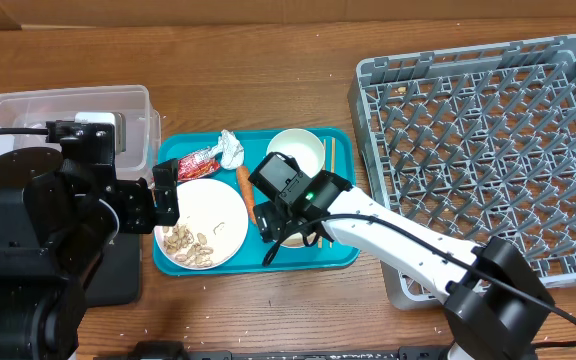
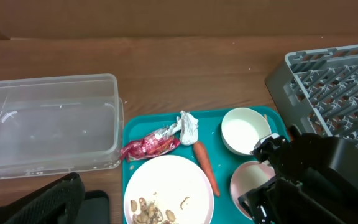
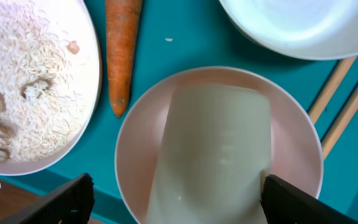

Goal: Sort waste into correct bins and load items into the dishwasher
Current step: 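Lower the right gripper into the pink bowl and grasp the white cup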

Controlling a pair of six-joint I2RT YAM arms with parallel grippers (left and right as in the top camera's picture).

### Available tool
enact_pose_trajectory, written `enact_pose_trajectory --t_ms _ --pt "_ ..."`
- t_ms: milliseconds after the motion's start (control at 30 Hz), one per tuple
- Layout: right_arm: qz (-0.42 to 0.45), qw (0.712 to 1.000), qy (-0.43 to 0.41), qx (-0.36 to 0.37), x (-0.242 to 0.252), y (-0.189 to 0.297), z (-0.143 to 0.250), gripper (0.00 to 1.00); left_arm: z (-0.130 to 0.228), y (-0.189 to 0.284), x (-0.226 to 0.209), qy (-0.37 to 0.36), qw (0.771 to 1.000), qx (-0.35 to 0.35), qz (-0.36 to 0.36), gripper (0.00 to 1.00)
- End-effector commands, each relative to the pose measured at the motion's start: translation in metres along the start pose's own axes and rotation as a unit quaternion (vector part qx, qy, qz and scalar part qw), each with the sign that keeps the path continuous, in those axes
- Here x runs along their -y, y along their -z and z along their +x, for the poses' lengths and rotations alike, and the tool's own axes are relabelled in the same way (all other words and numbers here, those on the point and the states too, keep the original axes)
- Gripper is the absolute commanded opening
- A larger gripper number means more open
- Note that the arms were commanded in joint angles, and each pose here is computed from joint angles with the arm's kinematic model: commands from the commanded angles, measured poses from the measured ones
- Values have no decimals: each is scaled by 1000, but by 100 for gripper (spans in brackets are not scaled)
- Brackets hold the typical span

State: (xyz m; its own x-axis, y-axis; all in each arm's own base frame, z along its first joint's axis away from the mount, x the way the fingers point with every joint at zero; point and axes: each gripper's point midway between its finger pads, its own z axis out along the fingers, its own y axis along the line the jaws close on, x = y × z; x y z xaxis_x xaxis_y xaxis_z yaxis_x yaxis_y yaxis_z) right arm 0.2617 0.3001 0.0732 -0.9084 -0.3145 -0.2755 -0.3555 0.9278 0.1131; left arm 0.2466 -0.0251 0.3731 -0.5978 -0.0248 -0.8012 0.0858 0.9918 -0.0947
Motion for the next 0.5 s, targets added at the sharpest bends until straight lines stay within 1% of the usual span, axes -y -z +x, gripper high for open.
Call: enact_pose_trajectory --t_ms 0,100,167,267,333,400,433,467 --pt "15 1000 -3 -27 8 -18 12 88 -5 5 -2 -11 1000 11 -5 100" --pt "20 999 -3 -35 10 -26 17 87 -5 5 -2 -11 1000 11 -5 100" --pt "19 999 -2 -33 10 -29 17 82 -5 5 -2 -11 1000 11 -5 100" --pt "16 1000 -3 -27 9 -29 15 79 -5 5 -2 -11 1000 11 -5 100" --pt "15 1000 -3 -24 8 -29 13 73 -5 5 -2 -11 1000 11 -5 100" --pt "17 1000 -3 -23 9 -29 13 70 -5 5 -2 -11 1000 11 -5 100" --pt "17 1000 -3 -23 9 -29 13 66 -5 5 -2 -11 1000 11 -5 100" --pt "18 1000 -2 -22 9 -29 12 66 -5 5 -2 -11 1000 11 -5 100"
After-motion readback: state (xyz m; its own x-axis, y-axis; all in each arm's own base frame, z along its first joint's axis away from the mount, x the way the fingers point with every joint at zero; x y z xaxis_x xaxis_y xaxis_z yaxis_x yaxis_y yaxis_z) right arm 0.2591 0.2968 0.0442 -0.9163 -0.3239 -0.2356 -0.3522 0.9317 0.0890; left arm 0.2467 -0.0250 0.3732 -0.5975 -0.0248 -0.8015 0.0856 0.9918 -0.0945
